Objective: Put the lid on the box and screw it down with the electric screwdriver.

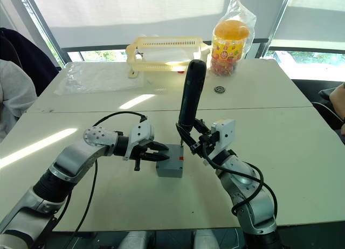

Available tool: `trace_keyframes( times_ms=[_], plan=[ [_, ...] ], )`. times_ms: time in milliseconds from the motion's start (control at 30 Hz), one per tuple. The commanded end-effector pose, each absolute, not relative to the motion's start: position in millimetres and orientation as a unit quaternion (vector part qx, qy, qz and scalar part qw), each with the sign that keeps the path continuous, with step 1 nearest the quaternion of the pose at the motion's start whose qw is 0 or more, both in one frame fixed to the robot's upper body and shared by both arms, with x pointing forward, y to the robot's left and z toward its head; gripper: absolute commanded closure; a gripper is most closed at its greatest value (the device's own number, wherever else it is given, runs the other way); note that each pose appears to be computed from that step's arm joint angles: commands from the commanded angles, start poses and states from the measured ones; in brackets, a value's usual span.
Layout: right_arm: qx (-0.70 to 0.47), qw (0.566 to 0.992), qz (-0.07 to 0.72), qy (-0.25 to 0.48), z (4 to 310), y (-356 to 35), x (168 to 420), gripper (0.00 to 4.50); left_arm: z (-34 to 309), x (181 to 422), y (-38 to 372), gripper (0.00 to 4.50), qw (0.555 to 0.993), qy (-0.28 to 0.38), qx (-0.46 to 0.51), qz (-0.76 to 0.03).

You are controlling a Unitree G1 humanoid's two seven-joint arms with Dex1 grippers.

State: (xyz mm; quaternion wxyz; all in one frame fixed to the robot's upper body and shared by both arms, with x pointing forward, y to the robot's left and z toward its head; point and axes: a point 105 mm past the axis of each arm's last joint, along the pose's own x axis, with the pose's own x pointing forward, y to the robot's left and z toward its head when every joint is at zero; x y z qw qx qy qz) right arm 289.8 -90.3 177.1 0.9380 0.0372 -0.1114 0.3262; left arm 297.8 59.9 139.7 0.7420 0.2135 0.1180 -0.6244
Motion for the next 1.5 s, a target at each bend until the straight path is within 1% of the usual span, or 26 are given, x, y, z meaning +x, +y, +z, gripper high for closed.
trace_keyframes(
  times_ms=[33, 467, 667, 733, 833, 967, 1133, 1500],
  plan=[
    [0.041, 0.933, 0.344, -0.101, 171.4, -82.9, 285.2, 2.78, 133.3, 297.5, 62.9, 3.17, 0.744, 0.133, 0.215, -0.619],
    [-0.038, 0.937, 0.338, -0.083, 151.0, -90.3, 287.8, 2.78, 131.7, 298.5, 64.4, 3.17, 0.743, 0.133, 0.222, -0.617],
    [-0.069, 0.929, 0.357, -0.064, 139.9, -85.4, 283.1, 2.78, 131.6, 297.1, 64.0, 3.17, 0.742, 0.133, 0.223, -0.618],
    [-0.054, 0.927, 0.366, -0.058, 138.7, -83.0, 280.9, 2.78, 131.2, 296.9, 63.6, 3.17, 0.741, 0.133, 0.225, -0.619],
    [-0.033, 0.923, 0.378, -0.056, 141.7, -79.7, 277.2, 2.78, 130.8, 297.1, 63.1, 3.17, 0.74, 0.133, 0.226, -0.62],
    [-0.031, 0.921, 0.384, -0.062, 145.8, -78.8, 275.8, 2.78, 129.1, 297.2, 61.6, 3.17, 0.739, 0.134, 0.226, -0.621],
    [-0.021, 0.926, 0.368, -0.086, 158.6, -84.4, 280.2, 2.78, 126.0, 297.2, 60.1, 3.17, 0.737, 0.135, 0.229, -0.621],
    [-0.015, 0.926, 0.364, -0.094, 167.2, -92.2, 281.7, 2.78, 125.5, 299.9, 59.5, 3.17, 0.738, 0.134, 0.231, -0.619]
  ],
)
